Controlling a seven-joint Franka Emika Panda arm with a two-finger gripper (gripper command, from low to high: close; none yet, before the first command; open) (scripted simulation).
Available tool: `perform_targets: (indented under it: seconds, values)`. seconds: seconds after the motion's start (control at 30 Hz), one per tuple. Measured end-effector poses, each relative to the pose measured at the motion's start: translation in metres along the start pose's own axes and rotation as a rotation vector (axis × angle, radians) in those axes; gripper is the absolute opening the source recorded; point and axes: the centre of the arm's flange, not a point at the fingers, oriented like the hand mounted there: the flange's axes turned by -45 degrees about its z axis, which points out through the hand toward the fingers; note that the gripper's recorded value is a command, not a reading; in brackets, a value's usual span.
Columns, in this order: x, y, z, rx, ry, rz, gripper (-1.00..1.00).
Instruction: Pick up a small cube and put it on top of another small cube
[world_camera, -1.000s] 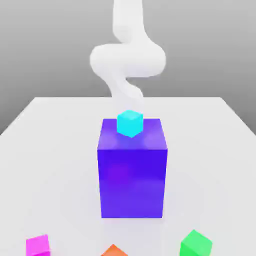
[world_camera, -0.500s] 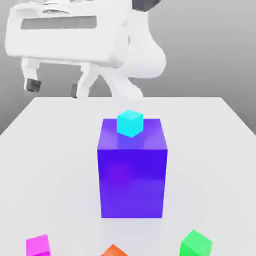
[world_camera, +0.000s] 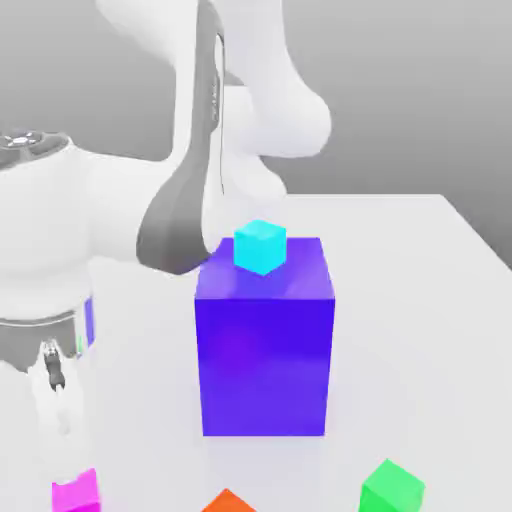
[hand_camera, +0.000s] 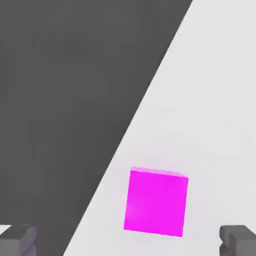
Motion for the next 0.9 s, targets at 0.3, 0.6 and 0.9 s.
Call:
perform_targets:
  seconds: [0.3, 0.6, 0.9]
  values:
    - [0.000, 0.004, 0.068, -0.005, -0.014, 0.024, -1.00]
    - [-0.037, -0.025, 0.002, 0.000, -0.019, -0.083, -1.00]
    - [-0.247, -0.105, -0.031, 0.007, -0.021, -0.613, -1.00]
